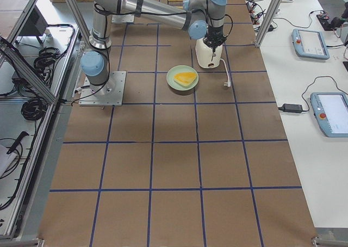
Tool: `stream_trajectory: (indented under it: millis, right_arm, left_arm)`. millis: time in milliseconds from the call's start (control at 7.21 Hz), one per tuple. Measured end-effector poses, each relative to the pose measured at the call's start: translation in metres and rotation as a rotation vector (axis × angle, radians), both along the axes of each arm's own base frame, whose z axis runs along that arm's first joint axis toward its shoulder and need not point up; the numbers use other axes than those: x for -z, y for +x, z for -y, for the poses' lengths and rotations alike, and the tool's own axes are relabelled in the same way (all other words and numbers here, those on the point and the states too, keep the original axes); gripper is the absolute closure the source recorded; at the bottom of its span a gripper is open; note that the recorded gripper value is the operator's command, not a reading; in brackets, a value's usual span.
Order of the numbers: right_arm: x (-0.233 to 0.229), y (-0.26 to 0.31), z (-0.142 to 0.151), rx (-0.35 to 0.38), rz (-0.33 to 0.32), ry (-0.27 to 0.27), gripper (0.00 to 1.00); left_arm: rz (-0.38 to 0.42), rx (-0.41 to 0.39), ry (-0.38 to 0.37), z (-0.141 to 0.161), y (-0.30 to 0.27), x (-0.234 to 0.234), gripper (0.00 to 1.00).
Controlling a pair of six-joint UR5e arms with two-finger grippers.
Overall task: Press toaster with right arm
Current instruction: 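Move the right gripper over the toaster's lever on its far side, then push the toaster lever down with the right gripper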
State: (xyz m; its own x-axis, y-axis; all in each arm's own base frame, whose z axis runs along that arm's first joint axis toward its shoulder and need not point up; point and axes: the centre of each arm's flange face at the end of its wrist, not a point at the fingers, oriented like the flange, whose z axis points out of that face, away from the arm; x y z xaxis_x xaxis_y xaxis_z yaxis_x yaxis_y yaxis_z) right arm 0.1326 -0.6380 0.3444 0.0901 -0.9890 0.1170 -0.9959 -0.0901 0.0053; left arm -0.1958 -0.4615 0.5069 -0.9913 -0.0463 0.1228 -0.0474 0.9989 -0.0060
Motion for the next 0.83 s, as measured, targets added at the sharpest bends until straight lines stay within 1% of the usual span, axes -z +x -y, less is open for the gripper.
stream_trajectory:
  millis: [832]
  right_arm:
    - [0.0103, -0.0011, 0.002, -0.004, -0.003, 0.014, 0.95]
  left_arm:
    - [0.0, 0.0, -0.001, -0.0001, 0.0, -0.0002, 0.0]
